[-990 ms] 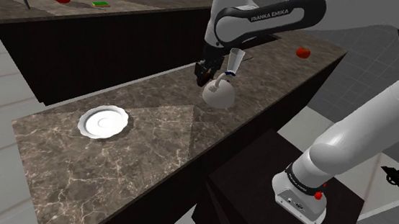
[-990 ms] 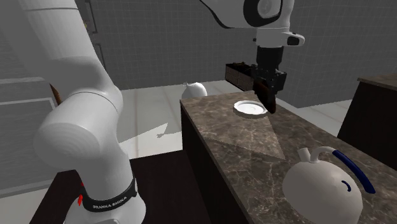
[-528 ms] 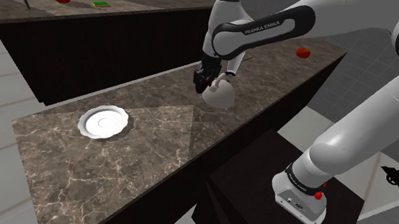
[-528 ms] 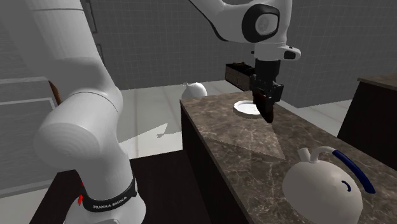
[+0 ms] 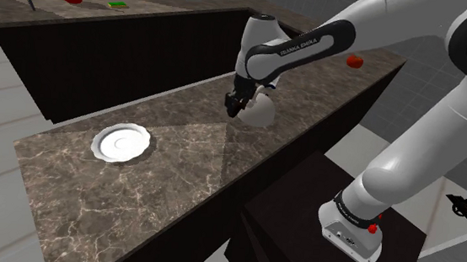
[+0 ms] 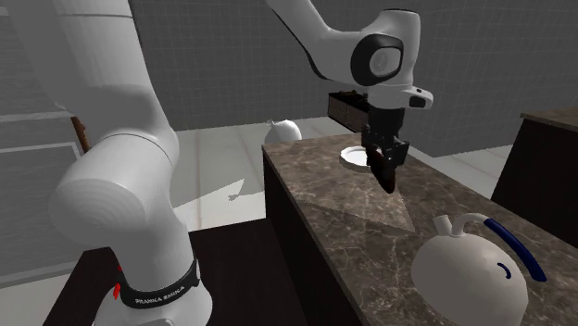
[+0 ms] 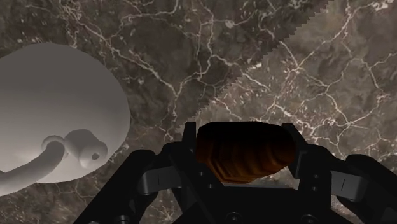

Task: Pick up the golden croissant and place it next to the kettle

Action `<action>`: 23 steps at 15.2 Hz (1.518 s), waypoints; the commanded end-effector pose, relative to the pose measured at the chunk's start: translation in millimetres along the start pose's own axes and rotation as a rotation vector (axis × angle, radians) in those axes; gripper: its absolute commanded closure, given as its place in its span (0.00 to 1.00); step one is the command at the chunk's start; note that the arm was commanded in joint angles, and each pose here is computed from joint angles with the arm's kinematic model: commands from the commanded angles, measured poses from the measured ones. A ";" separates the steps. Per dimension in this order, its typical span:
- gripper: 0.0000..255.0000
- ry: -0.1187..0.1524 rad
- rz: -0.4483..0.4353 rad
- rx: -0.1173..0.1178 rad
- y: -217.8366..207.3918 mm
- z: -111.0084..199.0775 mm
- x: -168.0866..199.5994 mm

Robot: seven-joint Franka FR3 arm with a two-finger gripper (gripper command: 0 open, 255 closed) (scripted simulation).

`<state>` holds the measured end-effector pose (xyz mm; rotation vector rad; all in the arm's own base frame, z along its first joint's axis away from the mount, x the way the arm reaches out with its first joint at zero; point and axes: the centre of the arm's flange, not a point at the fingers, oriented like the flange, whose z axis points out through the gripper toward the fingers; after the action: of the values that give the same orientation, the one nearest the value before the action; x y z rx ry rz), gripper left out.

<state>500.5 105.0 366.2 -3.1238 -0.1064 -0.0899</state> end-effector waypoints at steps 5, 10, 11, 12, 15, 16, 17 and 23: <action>1.00 0.001 0.000 0.000 -0.5 31.4 -2.3; 1.00 0.001 0.000 0.000 -0.1 57.7 -3.8; 1.00 0.001 0.000 0.000 -0.1 63.0 -4.1; 1.00 0.001 0.000 0.000 0.0 68.2 -4.4; 1.00 0.001 0.000 0.000 0.2 84.1 -5.3; 1.00 0.001 0.000 0.000 0.3 89.3 -5.6; 1.00 0.001 0.000 0.000 0.4 94.6 -5.9; 1.00 0.001 0.000 0.000 0.8 126.2 -7.8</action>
<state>501.6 107.9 249.6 -3.1221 -0.1094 -0.1098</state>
